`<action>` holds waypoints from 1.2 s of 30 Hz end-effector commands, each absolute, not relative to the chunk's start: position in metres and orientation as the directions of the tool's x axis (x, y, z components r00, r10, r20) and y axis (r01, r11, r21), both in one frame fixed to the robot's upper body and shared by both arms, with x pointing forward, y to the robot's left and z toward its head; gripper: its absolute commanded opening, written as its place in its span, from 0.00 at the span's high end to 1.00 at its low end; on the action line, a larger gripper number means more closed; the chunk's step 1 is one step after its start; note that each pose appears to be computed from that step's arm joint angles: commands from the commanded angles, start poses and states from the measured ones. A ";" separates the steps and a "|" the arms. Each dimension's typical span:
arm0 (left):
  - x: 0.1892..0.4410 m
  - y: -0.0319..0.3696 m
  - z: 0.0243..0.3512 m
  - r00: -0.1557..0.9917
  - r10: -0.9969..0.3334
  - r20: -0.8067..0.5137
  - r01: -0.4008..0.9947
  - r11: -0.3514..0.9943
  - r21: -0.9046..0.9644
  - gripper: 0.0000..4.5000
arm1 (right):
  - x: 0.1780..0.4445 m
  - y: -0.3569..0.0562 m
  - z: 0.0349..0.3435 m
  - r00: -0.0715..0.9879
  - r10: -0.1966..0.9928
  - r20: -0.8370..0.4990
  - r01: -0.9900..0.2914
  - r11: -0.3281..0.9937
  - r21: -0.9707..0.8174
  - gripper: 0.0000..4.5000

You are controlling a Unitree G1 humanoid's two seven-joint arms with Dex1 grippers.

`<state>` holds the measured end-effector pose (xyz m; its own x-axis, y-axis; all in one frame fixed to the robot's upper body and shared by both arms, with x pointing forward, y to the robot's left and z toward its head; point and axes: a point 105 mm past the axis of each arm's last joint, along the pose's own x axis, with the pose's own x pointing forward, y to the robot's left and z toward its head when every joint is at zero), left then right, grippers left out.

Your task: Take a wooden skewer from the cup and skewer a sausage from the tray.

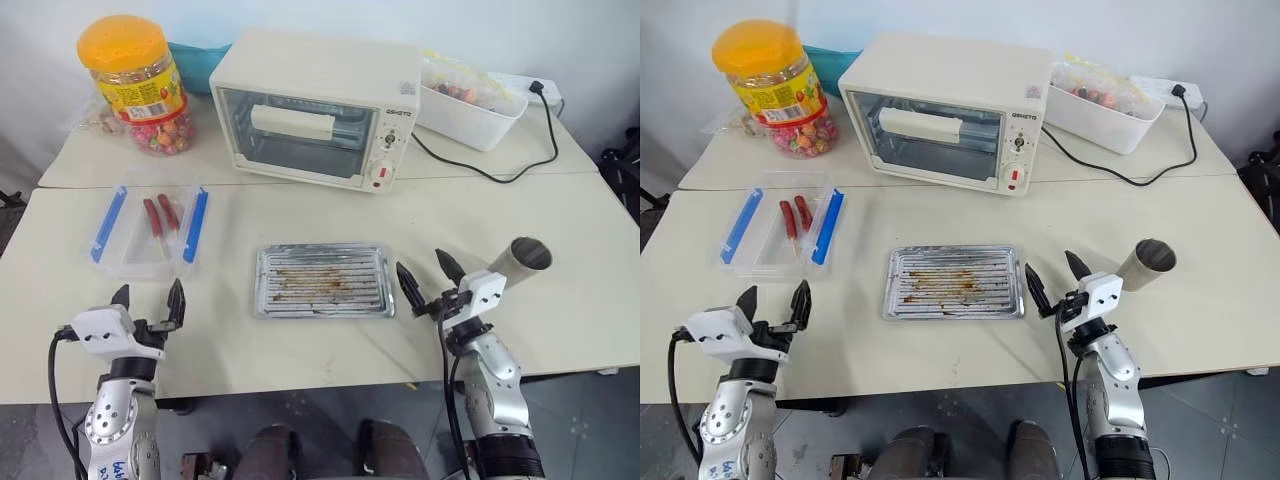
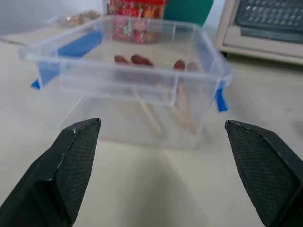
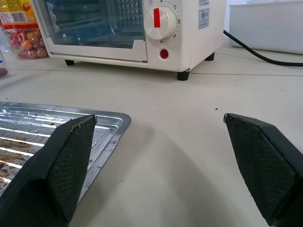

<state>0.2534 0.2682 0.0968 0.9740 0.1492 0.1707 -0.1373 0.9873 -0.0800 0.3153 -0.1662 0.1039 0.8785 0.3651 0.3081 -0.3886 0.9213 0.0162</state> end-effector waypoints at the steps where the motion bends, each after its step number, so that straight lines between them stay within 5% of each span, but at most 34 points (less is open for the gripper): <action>1: 0.253 0.269 0.107 0.966 0.141 0.216 -0.130 0.989 -0.063 0.01 | 0.311 -0.166 0.106 0.872 0.373 0.316 -0.397 0.918 0.011 0.00; 36: 0.256 0.260 0.126 0.949 0.163 0.269 -0.119 0.978 -0.174 0.01 | 0.299 -0.159 0.116 0.844 0.435 0.313 -0.446 0.894 -0.038 0.00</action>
